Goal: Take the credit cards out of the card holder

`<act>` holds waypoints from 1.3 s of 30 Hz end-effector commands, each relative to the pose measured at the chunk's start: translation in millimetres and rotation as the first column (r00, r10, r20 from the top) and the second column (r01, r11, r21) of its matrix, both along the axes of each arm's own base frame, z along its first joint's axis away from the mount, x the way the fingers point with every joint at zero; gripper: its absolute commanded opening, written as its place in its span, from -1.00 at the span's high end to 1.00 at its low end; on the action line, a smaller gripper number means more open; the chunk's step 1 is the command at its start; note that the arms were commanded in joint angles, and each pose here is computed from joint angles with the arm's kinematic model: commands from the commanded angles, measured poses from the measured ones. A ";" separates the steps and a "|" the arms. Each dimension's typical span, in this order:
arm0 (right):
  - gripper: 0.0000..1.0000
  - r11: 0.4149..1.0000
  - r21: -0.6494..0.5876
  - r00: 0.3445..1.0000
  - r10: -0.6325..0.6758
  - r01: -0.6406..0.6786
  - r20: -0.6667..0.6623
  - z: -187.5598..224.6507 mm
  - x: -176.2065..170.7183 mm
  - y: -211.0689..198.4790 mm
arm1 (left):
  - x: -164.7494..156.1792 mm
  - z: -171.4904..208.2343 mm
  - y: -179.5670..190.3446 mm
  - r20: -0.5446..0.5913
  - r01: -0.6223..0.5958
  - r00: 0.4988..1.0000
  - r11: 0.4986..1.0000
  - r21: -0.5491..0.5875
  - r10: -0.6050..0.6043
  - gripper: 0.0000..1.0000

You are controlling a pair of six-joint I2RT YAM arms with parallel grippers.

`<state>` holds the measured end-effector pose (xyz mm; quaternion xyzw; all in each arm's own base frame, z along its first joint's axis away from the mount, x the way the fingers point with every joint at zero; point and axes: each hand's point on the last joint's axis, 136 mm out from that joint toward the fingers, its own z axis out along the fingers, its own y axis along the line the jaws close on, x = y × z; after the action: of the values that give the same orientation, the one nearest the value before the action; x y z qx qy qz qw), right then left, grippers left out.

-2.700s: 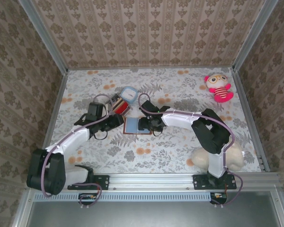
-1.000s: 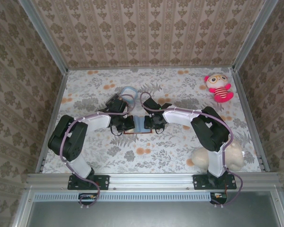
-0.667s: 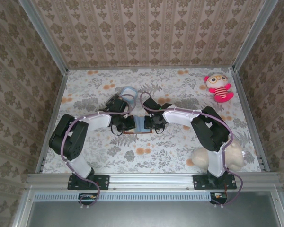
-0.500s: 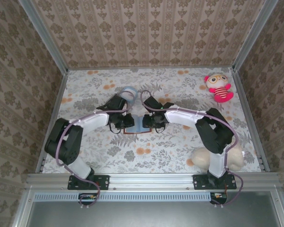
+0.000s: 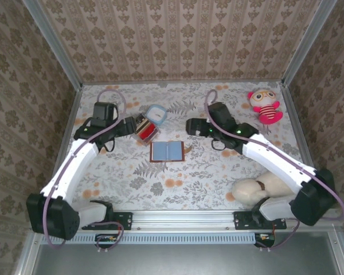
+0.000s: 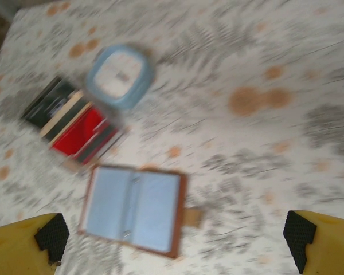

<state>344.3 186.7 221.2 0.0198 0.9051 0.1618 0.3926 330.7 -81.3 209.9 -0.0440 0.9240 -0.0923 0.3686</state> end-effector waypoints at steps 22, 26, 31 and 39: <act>-1.00 0.720 -0.399 0.814 -0.419 0.568 0.403 -85.1 21.3 -228.9 | 45.8 -90.2 111.2 0.332 -0.225 0.935 0.934 0.277 0.127 -1.00; -1.00 0.774 -0.390 0.846 -0.337 0.498 0.412 -92.3 32.7 -217.1 | 50.1 -94.0 101.9 0.387 -0.170 0.921 0.941 0.293 0.046 -1.00; -1.00 0.862 -0.337 0.871 -0.210 0.379 0.443 -92.4 43.3 -196.2 | 54.3 -87.9 90.6 0.469 -0.115 0.883 0.960 0.257 -0.020 -1.00; -1.00 0.901 -0.296 0.873 -0.154 0.316 0.463 -109.7 44.8 -187.1 | 55.0 -103.7 75.5 0.507 -0.037 0.856 0.968 0.248 -0.097 -1.00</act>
<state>382.2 -9.4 95.6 0.0385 0.8236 -0.0841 0.5595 379.3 1.1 84.4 0.0204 0.8289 0.0213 0.5587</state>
